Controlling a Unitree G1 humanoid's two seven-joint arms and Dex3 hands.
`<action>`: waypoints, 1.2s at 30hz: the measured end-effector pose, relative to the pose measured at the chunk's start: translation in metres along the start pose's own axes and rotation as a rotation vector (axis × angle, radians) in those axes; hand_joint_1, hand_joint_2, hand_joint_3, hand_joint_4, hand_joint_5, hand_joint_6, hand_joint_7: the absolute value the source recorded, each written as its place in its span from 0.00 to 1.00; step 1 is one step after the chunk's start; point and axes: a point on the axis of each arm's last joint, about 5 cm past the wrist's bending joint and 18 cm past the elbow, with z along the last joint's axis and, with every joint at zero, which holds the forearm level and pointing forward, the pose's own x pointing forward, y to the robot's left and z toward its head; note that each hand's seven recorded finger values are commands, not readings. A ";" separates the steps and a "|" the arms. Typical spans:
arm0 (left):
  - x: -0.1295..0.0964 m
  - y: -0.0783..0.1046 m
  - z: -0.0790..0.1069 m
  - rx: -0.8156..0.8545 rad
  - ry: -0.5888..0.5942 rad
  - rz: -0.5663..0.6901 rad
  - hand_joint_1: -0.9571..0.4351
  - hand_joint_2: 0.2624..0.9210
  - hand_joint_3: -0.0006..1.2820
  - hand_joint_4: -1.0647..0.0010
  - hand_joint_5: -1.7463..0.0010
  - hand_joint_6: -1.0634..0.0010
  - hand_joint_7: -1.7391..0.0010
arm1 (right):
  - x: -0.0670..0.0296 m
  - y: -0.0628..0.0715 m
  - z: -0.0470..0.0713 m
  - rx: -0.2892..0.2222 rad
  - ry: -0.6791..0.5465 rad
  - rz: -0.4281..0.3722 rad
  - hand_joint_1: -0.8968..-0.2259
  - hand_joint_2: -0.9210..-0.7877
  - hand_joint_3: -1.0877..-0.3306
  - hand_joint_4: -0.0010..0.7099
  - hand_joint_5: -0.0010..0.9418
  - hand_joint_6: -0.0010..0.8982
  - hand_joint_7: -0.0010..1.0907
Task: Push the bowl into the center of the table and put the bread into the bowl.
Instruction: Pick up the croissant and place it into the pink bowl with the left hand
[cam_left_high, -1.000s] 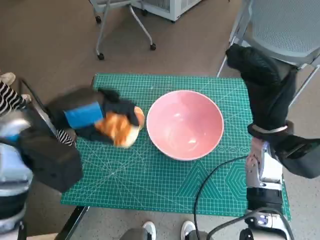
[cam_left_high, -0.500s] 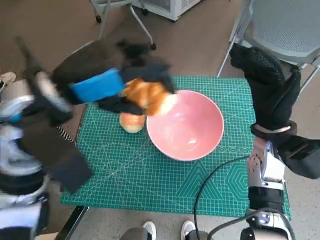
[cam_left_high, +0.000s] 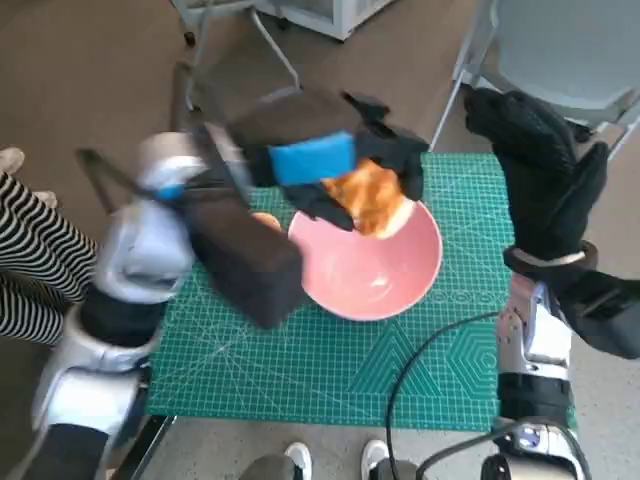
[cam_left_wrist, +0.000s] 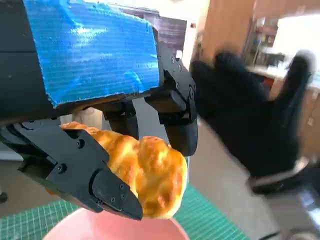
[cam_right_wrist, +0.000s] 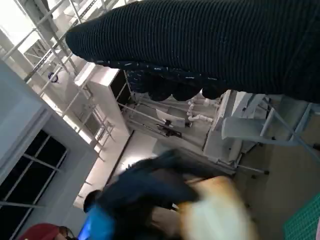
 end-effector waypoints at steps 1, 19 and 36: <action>0.003 -0.004 -0.002 -0.002 0.013 -0.009 0.69 0.91 0.11 0.27 0.38 0.41 0.33 | 0.0001 0.000 0.000 -0.001 -0.002 0.000 0.32 0.00 0.60 0.21 0.00 0.00 0.54; 0.025 -0.041 -0.027 -0.205 0.216 -0.243 0.61 0.76 0.08 0.87 0.93 0.93 0.71 | -0.0032 -0.001 0.004 -0.017 -0.006 -0.018 0.35 0.00 0.56 0.19 0.00 0.00 0.54; -0.007 -0.013 -0.027 -0.236 0.209 -0.189 0.48 0.72 0.03 1.00 1.00 0.96 0.84 | -0.0046 -0.003 0.006 -0.031 -0.004 -0.033 0.36 0.00 0.55 0.19 0.00 0.00 0.55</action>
